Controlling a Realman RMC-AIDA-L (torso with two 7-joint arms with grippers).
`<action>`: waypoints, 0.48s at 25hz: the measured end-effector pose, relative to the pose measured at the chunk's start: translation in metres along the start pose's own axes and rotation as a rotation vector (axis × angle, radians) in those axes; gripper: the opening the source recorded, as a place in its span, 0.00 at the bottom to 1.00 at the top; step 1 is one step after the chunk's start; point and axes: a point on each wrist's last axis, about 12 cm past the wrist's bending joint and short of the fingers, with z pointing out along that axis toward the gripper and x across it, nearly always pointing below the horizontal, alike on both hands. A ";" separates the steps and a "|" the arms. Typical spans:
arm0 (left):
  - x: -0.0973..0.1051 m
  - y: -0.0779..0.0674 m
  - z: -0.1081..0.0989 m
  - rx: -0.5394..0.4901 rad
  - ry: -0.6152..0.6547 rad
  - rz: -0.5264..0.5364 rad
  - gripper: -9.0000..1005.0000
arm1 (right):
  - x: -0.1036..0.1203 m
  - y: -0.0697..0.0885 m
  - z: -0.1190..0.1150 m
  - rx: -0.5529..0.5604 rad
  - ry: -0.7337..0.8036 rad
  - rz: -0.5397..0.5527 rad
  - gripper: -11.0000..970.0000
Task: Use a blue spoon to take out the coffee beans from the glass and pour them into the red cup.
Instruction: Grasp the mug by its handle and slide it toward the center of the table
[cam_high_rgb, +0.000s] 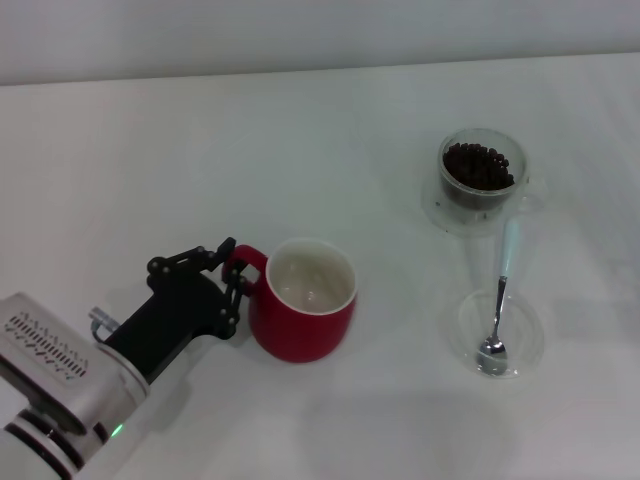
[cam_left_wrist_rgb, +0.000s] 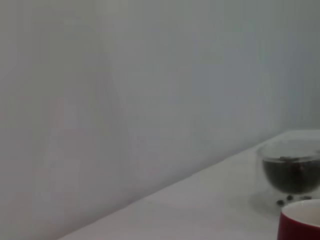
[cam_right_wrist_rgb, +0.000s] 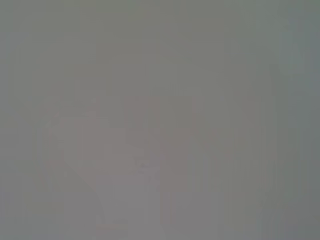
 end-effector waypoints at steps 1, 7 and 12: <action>-0.002 0.000 0.002 0.006 -0.006 0.003 0.14 | 0.000 0.000 0.000 0.000 0.001 0.001 0.90; -0.007 -0.001 0.009 0.024 -0.024 0.009 0.14 | 0.000 0.000 0.000 0.000 -0.001 0.001 0.90; -0.012 -0.008 0.014 0.070 -0.037 0.022 0.14 | 0.000 0.000 0.000 -0.001 -0.001 0.002 0.90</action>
